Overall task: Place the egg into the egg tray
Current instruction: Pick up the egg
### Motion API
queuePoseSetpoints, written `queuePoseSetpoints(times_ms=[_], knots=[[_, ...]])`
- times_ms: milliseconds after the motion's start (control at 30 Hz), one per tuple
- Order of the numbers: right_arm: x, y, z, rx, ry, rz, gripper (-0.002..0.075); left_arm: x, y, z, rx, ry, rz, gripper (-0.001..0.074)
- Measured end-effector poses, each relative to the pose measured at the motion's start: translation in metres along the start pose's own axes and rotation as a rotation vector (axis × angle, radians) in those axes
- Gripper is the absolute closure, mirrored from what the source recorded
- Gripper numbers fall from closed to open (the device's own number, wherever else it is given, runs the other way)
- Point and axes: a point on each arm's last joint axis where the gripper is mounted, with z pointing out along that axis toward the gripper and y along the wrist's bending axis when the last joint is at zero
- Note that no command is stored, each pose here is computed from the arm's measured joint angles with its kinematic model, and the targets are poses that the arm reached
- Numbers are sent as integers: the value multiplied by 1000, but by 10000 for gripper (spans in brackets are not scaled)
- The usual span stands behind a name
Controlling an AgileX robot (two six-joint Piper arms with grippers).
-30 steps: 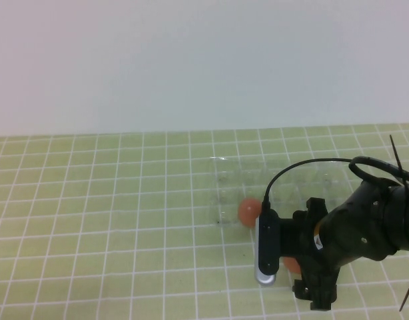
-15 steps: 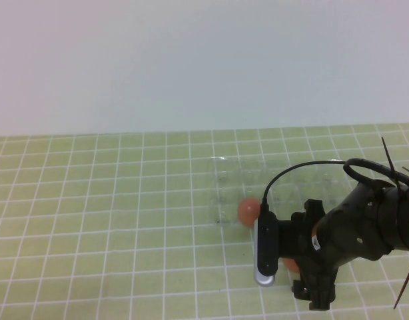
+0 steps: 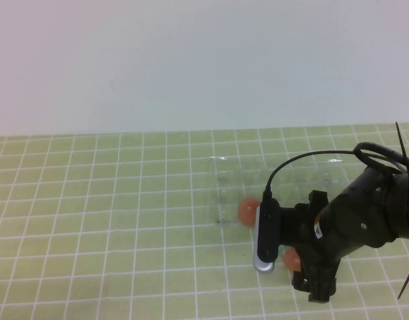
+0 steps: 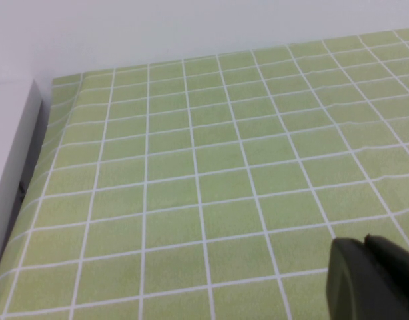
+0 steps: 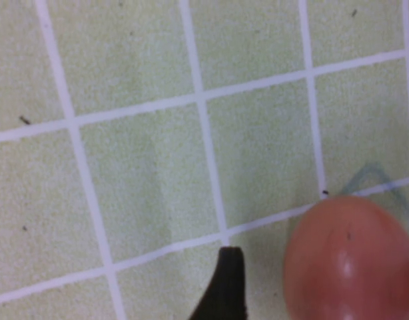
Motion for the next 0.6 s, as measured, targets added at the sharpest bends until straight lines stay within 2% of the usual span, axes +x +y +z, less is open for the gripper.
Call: queuePoseSetpoints(times_ms=[233, 433, 600], knots=[[2, -2, 0, -8, -2, 32, 76, 0, 0, 0, 0, 0, 0, 735], [7, -6, 0, -6, 1, 51, 161, 0, 0, 0, 0, 0, 0, 735], [4, -8, 3, 0, -13, 59, 183, 0, 0, 0, 0, 0, 0, 735]])
